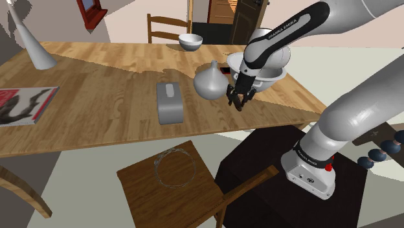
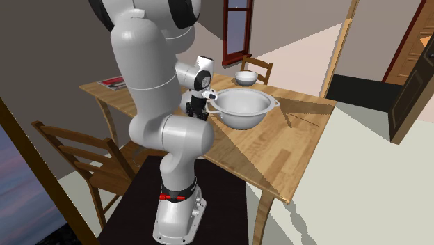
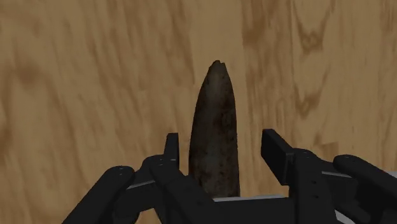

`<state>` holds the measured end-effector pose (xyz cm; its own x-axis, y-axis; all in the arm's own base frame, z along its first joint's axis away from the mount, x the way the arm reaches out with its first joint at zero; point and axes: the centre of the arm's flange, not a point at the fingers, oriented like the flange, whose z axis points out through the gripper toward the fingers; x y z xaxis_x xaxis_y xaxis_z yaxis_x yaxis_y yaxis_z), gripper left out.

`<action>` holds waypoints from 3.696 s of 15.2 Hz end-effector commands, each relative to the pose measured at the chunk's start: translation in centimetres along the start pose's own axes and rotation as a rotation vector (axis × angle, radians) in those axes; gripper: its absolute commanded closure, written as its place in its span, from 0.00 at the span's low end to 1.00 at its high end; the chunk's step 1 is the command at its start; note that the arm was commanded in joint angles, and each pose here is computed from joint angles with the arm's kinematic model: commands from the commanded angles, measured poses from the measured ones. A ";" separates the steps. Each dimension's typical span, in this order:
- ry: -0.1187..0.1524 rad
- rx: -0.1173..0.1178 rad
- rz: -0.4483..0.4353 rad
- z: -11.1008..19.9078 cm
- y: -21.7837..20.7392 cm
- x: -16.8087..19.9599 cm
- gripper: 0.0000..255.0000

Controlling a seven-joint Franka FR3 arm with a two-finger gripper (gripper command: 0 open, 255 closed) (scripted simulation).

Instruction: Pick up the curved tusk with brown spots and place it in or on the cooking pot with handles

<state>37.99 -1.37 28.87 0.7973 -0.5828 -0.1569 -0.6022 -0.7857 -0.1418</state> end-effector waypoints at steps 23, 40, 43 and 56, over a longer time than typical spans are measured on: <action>0.031 -0.076 -0.129 -7.6 -0.7 -1.2 1.00; 0.031 -0.076 -0.129 -16.4 -1.9 -2.6 1.00; 0.031 -0.076 -0.129 -17.9 -2.2 -2.9 1.00; 0.031 -0.076 -0.129 -22.4 3.4 5.2 1.00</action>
<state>40.77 -10.32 49.63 0.8692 -0.4816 -0.1118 -0.4912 -0.8669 -0.0847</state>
